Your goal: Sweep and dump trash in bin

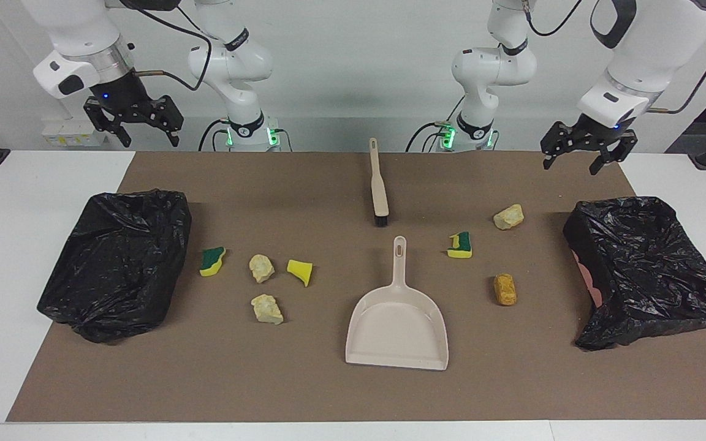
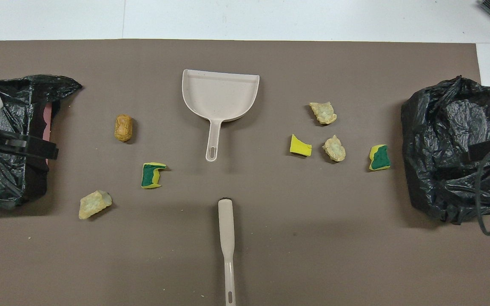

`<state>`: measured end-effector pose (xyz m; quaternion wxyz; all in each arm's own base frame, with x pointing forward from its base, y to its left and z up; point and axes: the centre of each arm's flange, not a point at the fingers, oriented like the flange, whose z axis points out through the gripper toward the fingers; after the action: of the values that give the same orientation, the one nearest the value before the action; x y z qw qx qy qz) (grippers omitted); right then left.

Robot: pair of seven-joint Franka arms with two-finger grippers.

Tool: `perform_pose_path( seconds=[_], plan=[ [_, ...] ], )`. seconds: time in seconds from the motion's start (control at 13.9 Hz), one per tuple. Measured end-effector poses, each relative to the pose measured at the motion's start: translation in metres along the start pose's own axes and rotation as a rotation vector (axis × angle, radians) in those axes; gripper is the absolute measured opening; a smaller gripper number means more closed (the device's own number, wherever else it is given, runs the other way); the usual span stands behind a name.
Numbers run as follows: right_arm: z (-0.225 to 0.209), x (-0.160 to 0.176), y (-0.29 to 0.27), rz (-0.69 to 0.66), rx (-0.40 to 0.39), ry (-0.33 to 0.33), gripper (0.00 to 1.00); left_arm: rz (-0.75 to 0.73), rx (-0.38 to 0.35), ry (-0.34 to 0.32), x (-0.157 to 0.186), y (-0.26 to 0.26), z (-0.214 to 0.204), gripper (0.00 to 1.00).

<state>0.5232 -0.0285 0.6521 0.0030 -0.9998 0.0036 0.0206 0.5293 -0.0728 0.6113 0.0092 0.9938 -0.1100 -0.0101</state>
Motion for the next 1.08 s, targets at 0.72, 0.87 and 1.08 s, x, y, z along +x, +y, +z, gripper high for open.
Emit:
perform_pose_path(
  seconds=[0.72, 0.87, 1.08],
  plan=[
    [0.010, 0.007, -0.028, -0.056, 0.000, 0.001, 1.00, -0.057, -0.001, -0.042, -0.074, 0.199, 0.090, 1.00],
    [0.023, 0.016, -0.060, -0.114, -0.001, 0.001, 1.00, -0.076, 0.015, -0.030, -0.093, 0.244, 0.117, 1.00],
    [0.050, 0.033, -0.115, -0.179, -0.004, 0.017, 1.00, -0.068, 0.005, -0.057, -0.123, 0.293, 0.159, 1.00]
  ],
)
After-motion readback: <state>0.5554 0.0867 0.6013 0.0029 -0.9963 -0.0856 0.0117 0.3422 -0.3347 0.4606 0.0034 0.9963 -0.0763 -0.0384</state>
